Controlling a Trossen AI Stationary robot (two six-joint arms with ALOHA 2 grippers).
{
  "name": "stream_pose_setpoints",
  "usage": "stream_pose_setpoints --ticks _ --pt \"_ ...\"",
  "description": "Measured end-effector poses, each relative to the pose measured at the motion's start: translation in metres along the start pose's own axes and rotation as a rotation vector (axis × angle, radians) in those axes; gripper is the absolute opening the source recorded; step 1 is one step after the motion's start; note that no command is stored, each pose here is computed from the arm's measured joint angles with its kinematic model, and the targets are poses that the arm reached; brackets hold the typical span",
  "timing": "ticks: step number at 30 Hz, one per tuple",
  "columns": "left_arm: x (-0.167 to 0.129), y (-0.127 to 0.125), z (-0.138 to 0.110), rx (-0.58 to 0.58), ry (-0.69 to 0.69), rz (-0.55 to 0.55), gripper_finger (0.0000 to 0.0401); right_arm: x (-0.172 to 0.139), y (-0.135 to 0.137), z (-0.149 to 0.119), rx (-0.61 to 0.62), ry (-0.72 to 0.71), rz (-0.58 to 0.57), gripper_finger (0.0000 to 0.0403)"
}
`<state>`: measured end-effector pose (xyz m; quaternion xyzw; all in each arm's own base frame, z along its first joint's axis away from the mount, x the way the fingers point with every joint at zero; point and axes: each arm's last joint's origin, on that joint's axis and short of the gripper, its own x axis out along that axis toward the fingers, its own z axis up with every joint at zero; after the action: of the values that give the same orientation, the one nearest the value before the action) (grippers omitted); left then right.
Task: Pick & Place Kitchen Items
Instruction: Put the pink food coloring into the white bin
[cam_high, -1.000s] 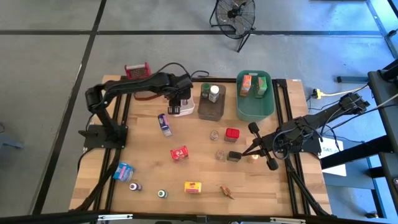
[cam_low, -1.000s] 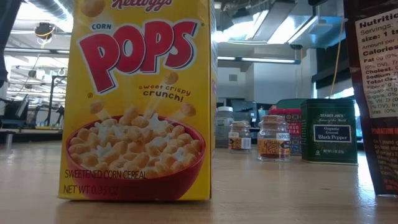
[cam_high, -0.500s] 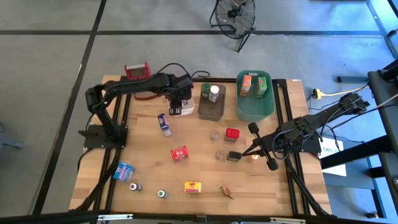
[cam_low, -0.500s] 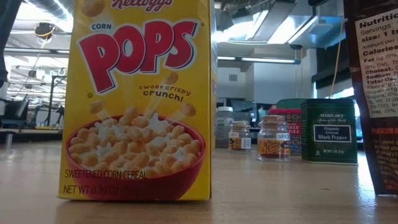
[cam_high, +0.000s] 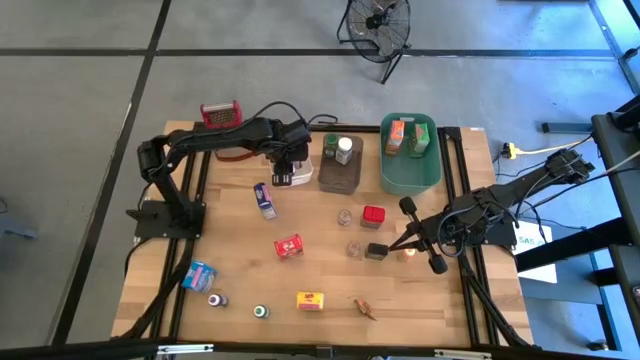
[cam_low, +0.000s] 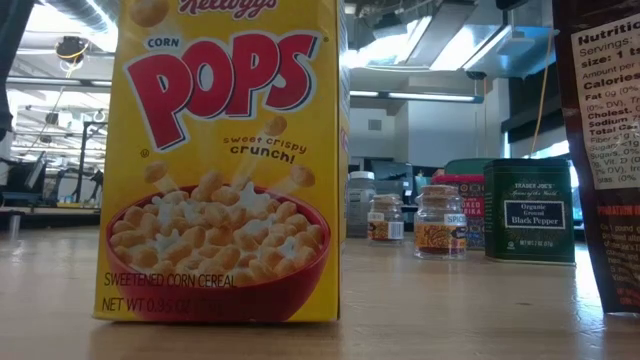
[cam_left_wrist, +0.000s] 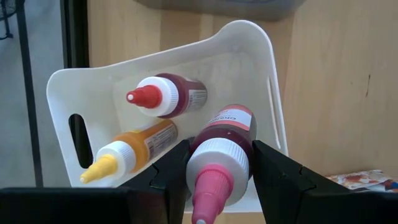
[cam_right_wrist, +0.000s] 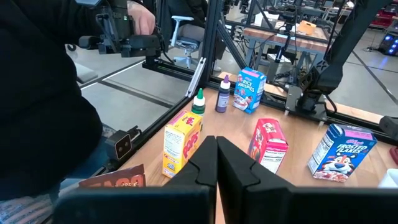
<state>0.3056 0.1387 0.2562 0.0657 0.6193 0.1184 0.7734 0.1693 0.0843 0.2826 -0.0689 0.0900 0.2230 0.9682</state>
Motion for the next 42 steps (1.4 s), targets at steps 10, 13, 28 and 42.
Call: stream_pose_setpoints --ticks 10,13,28,42 --pt "0.0 0.0 0.0 0.0 -0.003 -0.006 0.0146 0.0 0.0 0.0 0.001 0.0 0.0 0.0003" --pt "0.0 0.0 0.0 0.0 -0.002 -0.007 0.0146 0.0 0.0 0.0 0.001 0.0 0.0 0.0003" --pt "0.034 -0.009 -0.015 0.034 0.041 0.043 0.0146 0.009 0.0 -0.003 -0.014 0.016 -0.002 0.0003" --pt "0.034 -0.009 -0.015 0.033 0.033 0.037 0.0155 0.009 0.0 0.0 -0.021 -0.011 -0.005 0.0003"
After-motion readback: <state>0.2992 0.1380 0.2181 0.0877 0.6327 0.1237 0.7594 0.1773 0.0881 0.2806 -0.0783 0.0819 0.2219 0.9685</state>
